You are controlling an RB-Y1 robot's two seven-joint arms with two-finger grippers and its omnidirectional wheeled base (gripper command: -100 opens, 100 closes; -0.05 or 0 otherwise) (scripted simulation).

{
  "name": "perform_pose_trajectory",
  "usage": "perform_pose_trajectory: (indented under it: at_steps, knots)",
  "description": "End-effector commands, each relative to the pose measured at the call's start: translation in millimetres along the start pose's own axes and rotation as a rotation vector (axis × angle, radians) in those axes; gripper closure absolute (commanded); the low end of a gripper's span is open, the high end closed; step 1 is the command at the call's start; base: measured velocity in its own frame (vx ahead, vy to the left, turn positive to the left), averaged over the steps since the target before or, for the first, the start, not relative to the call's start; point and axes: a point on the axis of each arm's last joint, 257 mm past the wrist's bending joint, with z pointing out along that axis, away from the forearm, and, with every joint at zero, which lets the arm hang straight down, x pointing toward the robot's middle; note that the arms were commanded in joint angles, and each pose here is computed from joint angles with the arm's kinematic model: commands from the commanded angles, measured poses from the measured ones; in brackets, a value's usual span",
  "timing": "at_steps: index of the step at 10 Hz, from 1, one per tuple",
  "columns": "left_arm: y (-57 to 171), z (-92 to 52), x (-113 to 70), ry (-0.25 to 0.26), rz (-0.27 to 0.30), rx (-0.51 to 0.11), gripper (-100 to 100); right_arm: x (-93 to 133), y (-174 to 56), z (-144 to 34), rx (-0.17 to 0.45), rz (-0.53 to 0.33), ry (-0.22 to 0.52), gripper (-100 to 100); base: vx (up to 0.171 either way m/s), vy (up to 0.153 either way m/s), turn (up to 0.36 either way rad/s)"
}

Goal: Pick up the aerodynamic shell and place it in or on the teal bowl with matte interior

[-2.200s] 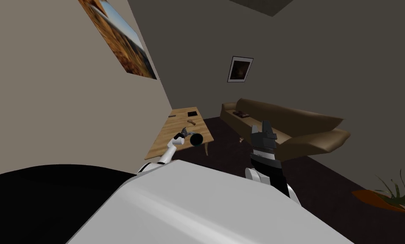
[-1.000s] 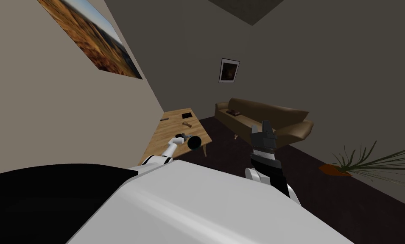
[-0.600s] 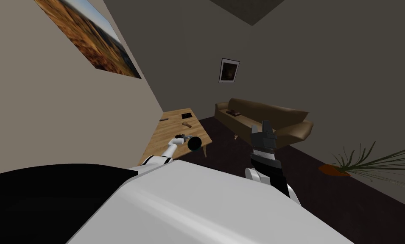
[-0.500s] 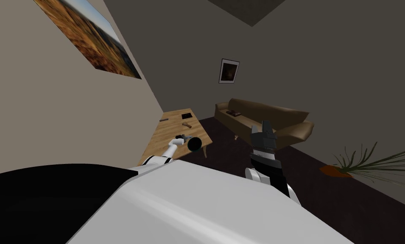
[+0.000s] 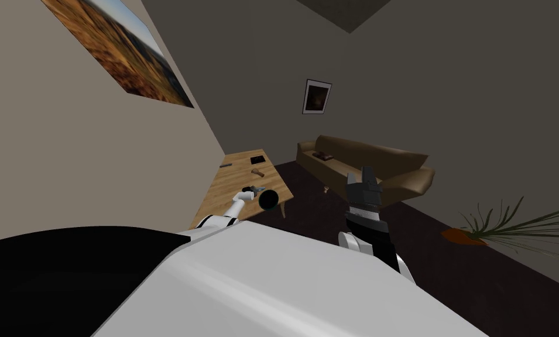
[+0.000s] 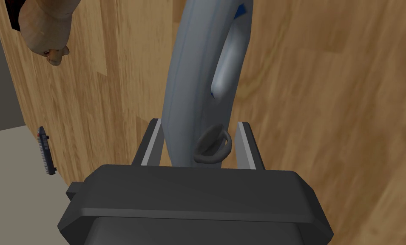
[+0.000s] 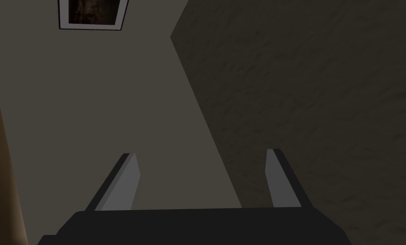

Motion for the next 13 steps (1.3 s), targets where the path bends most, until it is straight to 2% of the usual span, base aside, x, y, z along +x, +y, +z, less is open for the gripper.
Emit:
perform_pose_trajectory:
  at_steps: [1, 2, 3, 4, 5, 6, 8, 9, 12, 13]
  knots:
    - [0.0, 0.0, 0.0, 0.0, 0.0, 0.0, 100, 0.0, 0.0, 0.0, 0.0, 0.0, 0.0, 0, 0.0, 0.0, 0.0]
    - [0.0, 0.0, 0.0, 0.0, 0.0, 0.0, 0, 0.0, 0.0, 0.0, 0.0, 0.0, 0.0, 0, 0.0, 0.0, 0.0]
    - [-9.7, -1.8, 1.2, -0.001, 0.001, 0.001, 100, 0.0, 0.0, 0.0, 0.0, 0.0, 0.0, 0, -0.058, -0.013, -0.005]
    - [-6.0, -0.6, 2.0, 0.0, 0.001, 0.003, 100, 0.0, 0.0, 0.0, 0.0, 0.0, 0.0, 0, -0.036, -0.007, -0.004]
    - [-6.6, -0.7, 2.3, 0.0, 0.001, 0.002, 0, 0.0, 0.0, 0.0, 0.0, 0.0, 0.0, 0, 0.0, 0.0, 0.0]
    - [-30.9, -2.2, 13.5, 0.018, 0.01, 0.04, 100, 0.0, 0.0, 0.0, 0.0, 0.0, 0.0, 0, -0.093, -0.055, 0.012]
    - [-54.2, -4.5, 21.8, 0.03, 0.023, 0.071, 100, 0.1, 0.1, 0.1, 0.0, 0.0, 0.0, 0, -0.17, -0.051, 0.001]
    - [-72.9, -6.9, 26.5, 0.035, 0.038, 0.089, 100, 0.1, 0.1, 0.1, 0.0, 0.0, 0.0, 0, -0.199, -0.041, -0.008]
    - [-80.7, -8.1, 27.8, 0.035, 0.046, 0.094, 100, 0.0, 0.0, 0.1, 0.0, 0.0, 0.0, 0, -0.113, -0.01, 0.001]
    - [-94.0, -10.4, 28.6, 0.031, 0.063, 0.099, 100, 0.0, 0.0, 0.0, 0.0, 0.0, 0.0, 0, -0.085, 0.009, -0.017]
